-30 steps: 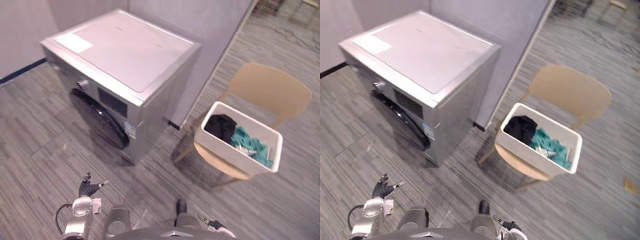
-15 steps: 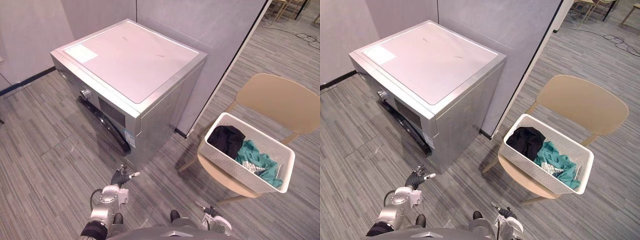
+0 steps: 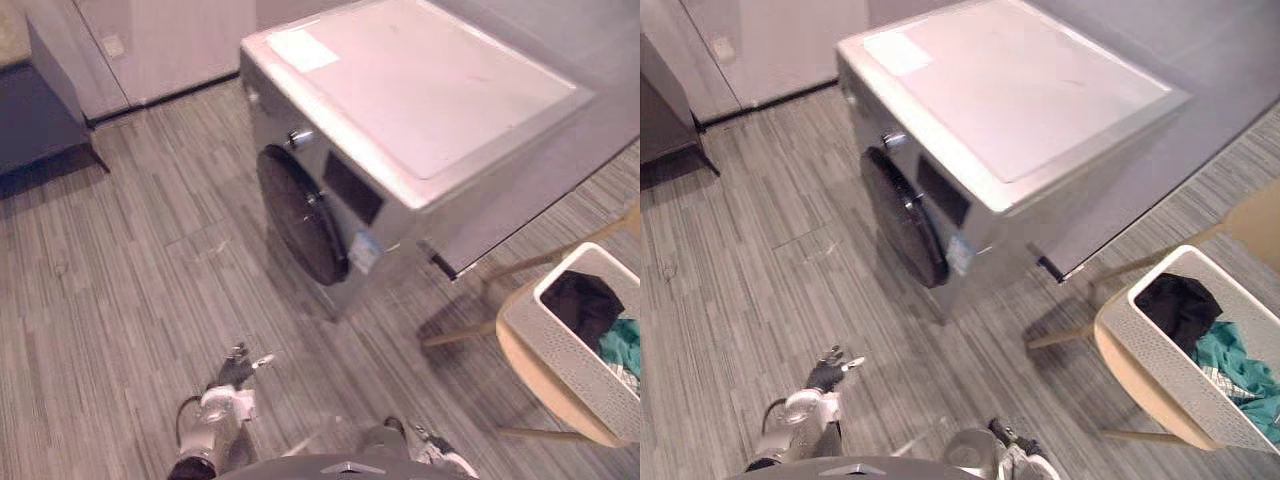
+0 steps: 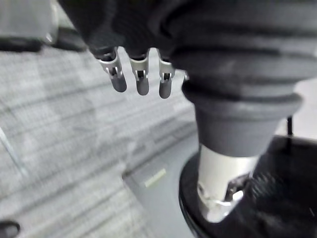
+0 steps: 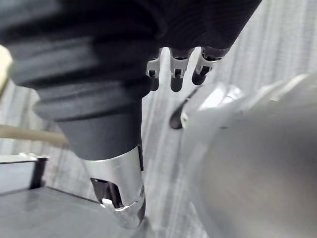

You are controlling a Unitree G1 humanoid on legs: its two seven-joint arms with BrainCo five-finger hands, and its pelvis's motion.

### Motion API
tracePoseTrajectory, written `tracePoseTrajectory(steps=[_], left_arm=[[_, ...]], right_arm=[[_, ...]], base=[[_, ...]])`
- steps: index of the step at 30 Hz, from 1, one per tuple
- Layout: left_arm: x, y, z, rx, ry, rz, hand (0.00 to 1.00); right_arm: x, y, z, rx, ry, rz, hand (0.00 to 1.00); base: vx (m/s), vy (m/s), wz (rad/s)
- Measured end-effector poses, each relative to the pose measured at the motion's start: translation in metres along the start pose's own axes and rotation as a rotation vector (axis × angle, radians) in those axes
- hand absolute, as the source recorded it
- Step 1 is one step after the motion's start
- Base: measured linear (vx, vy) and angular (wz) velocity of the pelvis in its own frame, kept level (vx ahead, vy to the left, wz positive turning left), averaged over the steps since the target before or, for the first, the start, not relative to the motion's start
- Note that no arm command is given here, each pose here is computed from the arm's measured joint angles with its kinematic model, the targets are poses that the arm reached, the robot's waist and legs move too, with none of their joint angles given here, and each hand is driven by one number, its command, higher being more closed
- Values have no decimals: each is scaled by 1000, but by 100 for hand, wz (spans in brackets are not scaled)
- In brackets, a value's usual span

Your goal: Pick up the laundry basket with both hands and put the clothes into the washing machine.

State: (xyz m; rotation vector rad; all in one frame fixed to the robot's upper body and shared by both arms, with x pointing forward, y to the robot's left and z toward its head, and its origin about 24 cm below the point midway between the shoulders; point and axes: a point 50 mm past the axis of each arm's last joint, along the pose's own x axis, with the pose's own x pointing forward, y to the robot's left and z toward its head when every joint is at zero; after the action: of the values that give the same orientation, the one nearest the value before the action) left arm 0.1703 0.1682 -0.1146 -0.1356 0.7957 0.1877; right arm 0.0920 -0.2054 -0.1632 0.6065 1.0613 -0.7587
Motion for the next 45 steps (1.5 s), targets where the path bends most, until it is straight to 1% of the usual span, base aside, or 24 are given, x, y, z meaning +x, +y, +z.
tracePoseTrajectory(steps=[1,2,5,7,10,12,13,15,17,18,20,23,24,26,27,29,32,35,42,45], left_arm=[[0,12,3,0,-8,34,0],[0,16,7,-20,-26,41,0],[-4,12,21,-63,-101,3,0],[-3,11,28,-66,-129,-4,0],[-2,15,28,-67,-125,10,0],[-2,19,28,-71,-125,17,0],[-2,18,29,-71,-127,15,0],[2,8,30,-84,-116,-3,0],[4,5,33,-83,-120,-10,0],[5,2,32,-94,-109,-10,0],[6,-15,18,-141,-51,-22,0],[5,-23,21,-178,-59,-16,0],[4,-22,29,-185,-95,-16,0],[3,-20,35,-188,-119,-12,0],[3,-16,34,-188,-121,0,0],[2,-12,32,-185,-119,14,0],[0,-4,21,-185,-86,33,0],[-2,-3,16,-184,-67,34,0],[-4,2,10,-167,-49,47,0],[-3,1,13,-166,-57,41,0]], right_arm=[[1,0,3,63,-8,-25,0],[1,2,6,140,-12,-25,0],[2,10,23,267,-71,-19,0],[1,12,25,298,-69,-7,0],[0,22,33,260,-91,35,0],[-6,51,39,148,-127,141,0],[-8,59,40,112,-139,169,0],[-17,87,59,3,-225,275,0],[-27,105,76,-53,-317,340,0],[-32,109,85,-65,-357,358,0],[-53,120,121,-65,-525,424,0],[-72,117,142,-70,-662,458,0],[-84,115,152,-69,-735,472,0],[-90,112,159,-83,-785,465,0],[-90,112,159,-116,-801,453,0],[-91,115,157,-171,-810,451,0],[-90,124,146,-256,-791,488,0],[-89,126,137,-321,-762,515,0],[-88,125,141,-371,-773,494,0],[-95,132,158,-351,-819,491,0]], base=[[104,526,-45],[114,644,-66],[107,493,-49],[155,359,-3],[97,231,9],[45,118,8],[34,-2,7],[7,-79,0],[-69,-166,-11],[-80,-151,-29],[-58,-115,-34],[-54,-89,7],[-68,-46,22],[-61,-7,18],[-42,9,12],[-26,27,10],[0,35,6],[32,31,17],[83,9,3],[86,-11,-4]])
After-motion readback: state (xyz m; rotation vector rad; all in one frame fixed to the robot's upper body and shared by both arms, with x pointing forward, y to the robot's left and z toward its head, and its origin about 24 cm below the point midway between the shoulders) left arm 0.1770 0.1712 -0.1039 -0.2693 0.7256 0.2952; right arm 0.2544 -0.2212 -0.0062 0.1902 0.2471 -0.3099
